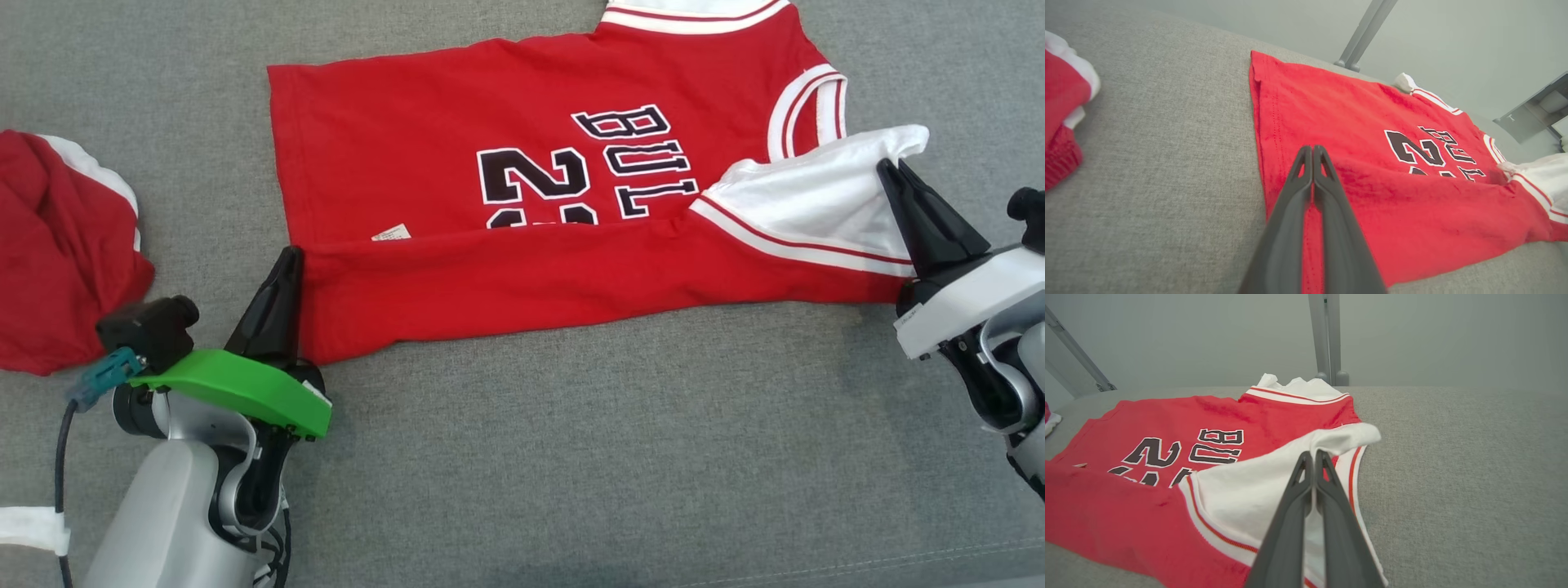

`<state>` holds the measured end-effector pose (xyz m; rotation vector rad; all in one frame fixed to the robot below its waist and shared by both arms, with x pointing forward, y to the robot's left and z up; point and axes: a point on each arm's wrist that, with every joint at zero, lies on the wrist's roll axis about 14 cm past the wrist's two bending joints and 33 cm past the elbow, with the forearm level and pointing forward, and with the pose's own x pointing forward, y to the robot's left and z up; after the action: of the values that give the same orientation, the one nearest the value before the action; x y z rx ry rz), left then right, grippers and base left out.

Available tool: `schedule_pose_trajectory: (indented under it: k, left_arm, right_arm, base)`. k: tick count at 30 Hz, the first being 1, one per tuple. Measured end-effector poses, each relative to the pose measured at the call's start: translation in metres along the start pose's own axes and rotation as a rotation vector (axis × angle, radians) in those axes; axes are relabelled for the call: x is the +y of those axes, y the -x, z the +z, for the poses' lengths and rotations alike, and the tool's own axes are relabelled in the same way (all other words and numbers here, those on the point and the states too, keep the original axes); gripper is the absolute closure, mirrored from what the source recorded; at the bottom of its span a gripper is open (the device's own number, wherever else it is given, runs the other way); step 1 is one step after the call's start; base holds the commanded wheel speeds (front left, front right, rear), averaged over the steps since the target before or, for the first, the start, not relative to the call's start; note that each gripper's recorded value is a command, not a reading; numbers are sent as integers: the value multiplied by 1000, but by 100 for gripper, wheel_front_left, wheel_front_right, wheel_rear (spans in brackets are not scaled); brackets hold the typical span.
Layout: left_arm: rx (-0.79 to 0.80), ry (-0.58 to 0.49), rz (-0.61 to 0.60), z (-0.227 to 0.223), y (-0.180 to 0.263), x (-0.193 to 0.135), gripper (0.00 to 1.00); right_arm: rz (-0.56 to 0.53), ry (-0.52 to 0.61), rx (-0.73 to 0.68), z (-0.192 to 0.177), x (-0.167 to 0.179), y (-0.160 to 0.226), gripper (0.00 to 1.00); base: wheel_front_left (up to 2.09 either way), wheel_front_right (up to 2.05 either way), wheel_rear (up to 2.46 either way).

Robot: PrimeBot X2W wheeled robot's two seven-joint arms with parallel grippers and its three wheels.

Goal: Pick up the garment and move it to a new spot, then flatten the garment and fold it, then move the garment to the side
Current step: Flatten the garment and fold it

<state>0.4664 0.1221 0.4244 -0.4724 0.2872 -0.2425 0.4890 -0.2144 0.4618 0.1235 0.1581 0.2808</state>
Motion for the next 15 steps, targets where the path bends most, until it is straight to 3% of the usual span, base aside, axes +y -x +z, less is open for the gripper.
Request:
schedule_pose_trajectory:
  k: [6,7,8,9,10,11,15]
  left_arm:
    - [75,-11,21,-17,-6,9,100]
    - [87,-6,26,-20,-5,10,87]
    - [89,6,35,-20,-5,11,73]
    - [84,14,39,-19,-5,11,73]
    - [66,16,42,-16,-5,12,7]
    - [46,21,40,-11,-5,11,0]
    - [5,47,86,-3,4,16,0]
  right_arm:
    - [24,35,26,-4,3,-15,97]
    - [25,48,31,-4,2,-16,53]
    - [31,69,38,-5,2,-17,0]
    - [33,86,38,-5,2,-18,0]
    - [32,87,37,-4,1,-18,0]
    - [31,85,34,-3,1,-18,0]
    - [17,103,24,4,-8,-12,0]
  base:
    - [0,0,0]
    - [0,0,0]
    - [0,0,0]
    - [0,0,0]
    - [0,0,0]
    - [0,0,0]
    - [0,0,0]
